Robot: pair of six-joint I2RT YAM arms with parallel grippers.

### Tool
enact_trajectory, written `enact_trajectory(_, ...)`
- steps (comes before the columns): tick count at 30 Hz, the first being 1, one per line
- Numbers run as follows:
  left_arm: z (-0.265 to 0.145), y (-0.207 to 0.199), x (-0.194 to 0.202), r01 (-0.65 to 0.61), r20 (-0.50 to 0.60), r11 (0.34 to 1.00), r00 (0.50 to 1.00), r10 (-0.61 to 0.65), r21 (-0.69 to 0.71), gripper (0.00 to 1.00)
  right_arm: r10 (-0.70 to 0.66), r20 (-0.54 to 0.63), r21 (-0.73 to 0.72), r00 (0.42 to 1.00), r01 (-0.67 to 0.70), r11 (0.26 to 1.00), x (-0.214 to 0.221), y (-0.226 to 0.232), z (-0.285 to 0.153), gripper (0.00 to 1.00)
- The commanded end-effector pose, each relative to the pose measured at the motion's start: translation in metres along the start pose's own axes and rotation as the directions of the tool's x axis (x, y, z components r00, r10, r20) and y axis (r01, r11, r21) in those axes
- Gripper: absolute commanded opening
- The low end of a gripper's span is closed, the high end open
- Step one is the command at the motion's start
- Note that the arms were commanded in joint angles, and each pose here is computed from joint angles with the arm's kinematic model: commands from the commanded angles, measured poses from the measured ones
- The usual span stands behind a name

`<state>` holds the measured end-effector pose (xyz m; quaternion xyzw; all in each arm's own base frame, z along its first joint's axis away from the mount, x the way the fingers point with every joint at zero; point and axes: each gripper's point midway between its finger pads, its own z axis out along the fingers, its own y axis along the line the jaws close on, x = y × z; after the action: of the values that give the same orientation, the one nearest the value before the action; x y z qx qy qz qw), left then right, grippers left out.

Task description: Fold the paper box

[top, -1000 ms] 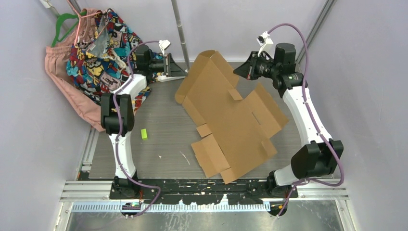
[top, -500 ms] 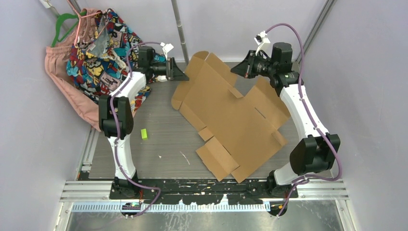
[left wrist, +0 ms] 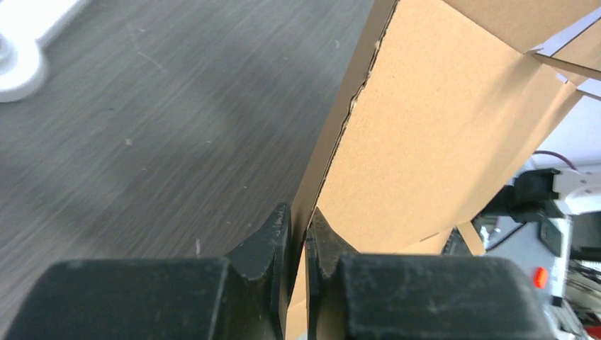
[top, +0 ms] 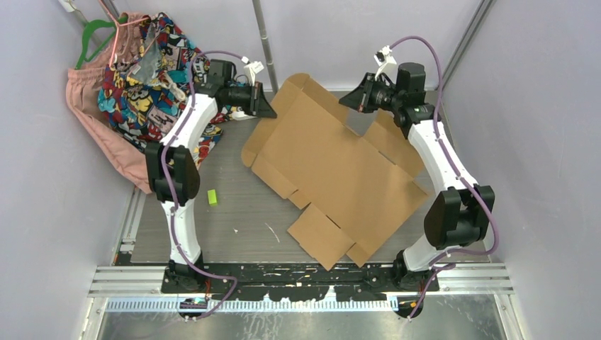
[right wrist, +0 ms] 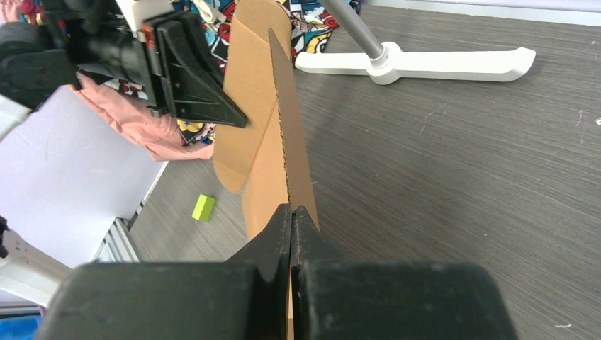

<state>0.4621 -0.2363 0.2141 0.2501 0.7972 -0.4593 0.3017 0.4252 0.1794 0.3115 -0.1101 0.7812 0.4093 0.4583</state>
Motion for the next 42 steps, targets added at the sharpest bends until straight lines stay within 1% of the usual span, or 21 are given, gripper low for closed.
enact_trajectory(1,-0.028,-0.008,-0.021,-0.023,-0.020,0.983,1.000,0.020,-0.181,0.10,0.018,0.066,-0.012,0.998,-0.017,1.000,-0.014,0.001,0.008,0.01)
enact_trajectory(3,-0.037,-0.011,-0.024,-0.035,-0.036,0.973,0.999,0.028,-0.226,0.09,0.044,0.070,-0.018,0.997,-0.043,0.999,-0.014,-0.003,0.014,0.02)
enact_trajectory(4,-0.042,-0.014,-0.029,-0.046,-0.035,0.967,0.999,0.039,-0.249,0.09,0.057,0.068,-0.020,0.996,-0.056,0.998,-0.013,-0.005,0.019,0.10)
enact_trajectory(5,-0.047,-0.014,-0.030,-0.044,-0.040,0.960,0.999,0.035,-0.277,0.08,0.071,0.065,-0.016,0.995,-0.070,0.997,-0.011,-0.008,0.023,0.25)
enact_trajectory(7,-0.056,-0.014,-0.032,-0.074,-0.057,0.945,0.997,0.059,-0.319,0.08,0.094,0.063,-0.005,0.994,-0.094,0.996,-0.011,-0.012,0.029,0.34)
enact_trajectory(8,-0.060,-0.014,-0.034,-0.081,-0.061,0.937,0.996,0.064,-0.339,0.08,0.104,0.067,-0.004,0.992,-0.104,0.995,-0.012,-0.014,0.031,0.41)
enact_trajectory(9,-0.064,-0.015,-0.036,-0.085,-0.064,0.931,0.996,0.067,-0.356,0.08,0.114,0.072,0.003,0.991,-0.114,0.993,-0.013,-0.015,0.031,0.46)
enact_trajectory(11,-0.070,-0.015,-0.038,-0.092,-0.072,0.918,0.995,0.070,-0.385,0.08,0.127,0.080,0.024,0.989,-0.129,0.991,-0.015,-0.018,0.031,0.48)
enact_trajectory(12,-0.074,-0.015,-0.039,-0.096,-0.074,0.910,0.995,0.072,-0.403,0.08,0.130,0.085,0.045,0.988,-0.134,0.990,-0.016,-0.020,0.030,0.51)
enact_trajectory(15,-0.085,-0.020,-0.043,-0.103,-0.081,0.893,0.994,0.075,-0.437,0.08,0.132,0.071,0.088,0.989,-0.138,0.986,-0.012,-0.021,0.022,0.52)
enact_trajectory(19,-0.102,-0.031,-0.046,-0.109,-0.084,0.870,0.993,0.078,-0.480,0.11,0.140,0.031,0.157,0.990,-0.143,0.977,0.007,-0.024,0.007,0.56)
enact_trajectory(23,-0.116,-0.045,-0.051,-0.114,-0.067,0.858,0.993,0.093,-0.500,0.12,0.185,-0.031,0.221,0.982,-0.173,0.960,0.042,-0.032,-0.007,0.56)
enact_trajectory(27,-0.120,-0.060,-0.052,-0.110,-0.053,0.868,0.994,0.096,-0.485,0.13,0.246,-0.091,0.268,0.965,-0.214,0.939,0.083,-0.046,-0.010,0.55)
enact_trajectory(30,-0.115,-0.070,-0.050,-0.120,-0.058,0.879,0.993,0.105,-0.462,0.13,0.289,-0.129,0.283,0.948,-0.245,0.928,0.111,-0.049,-0.004,0.53)
enact_trajectory(33,-0.107,-0.076,-0.045,-0.140,-0.083,0.881,0.990,0.115,-0.452,0.14,0.291,-0.188,0.297,0.938,-0.228,0.927,0.139,-0.046,0.009,0.53)
enact_trajectory(39,-0.085,-0.058,-0.020,-0.143,-0.160,0.876,0.984,0.076,-0.461,0.19,0.315,-0.269,0.320,0.910,-0.224,0.921,0.175,-0.048,0.040,0.52)
enact_trajectory(42,-0.072,-0.049,-0.007,-0.157,-0.203,0.872,0.977,0.067,-0.464,0.25,0.329,-0.309,0.330,0.892,-0.224,0.917,0.193,-0.049,0.056,0.51)
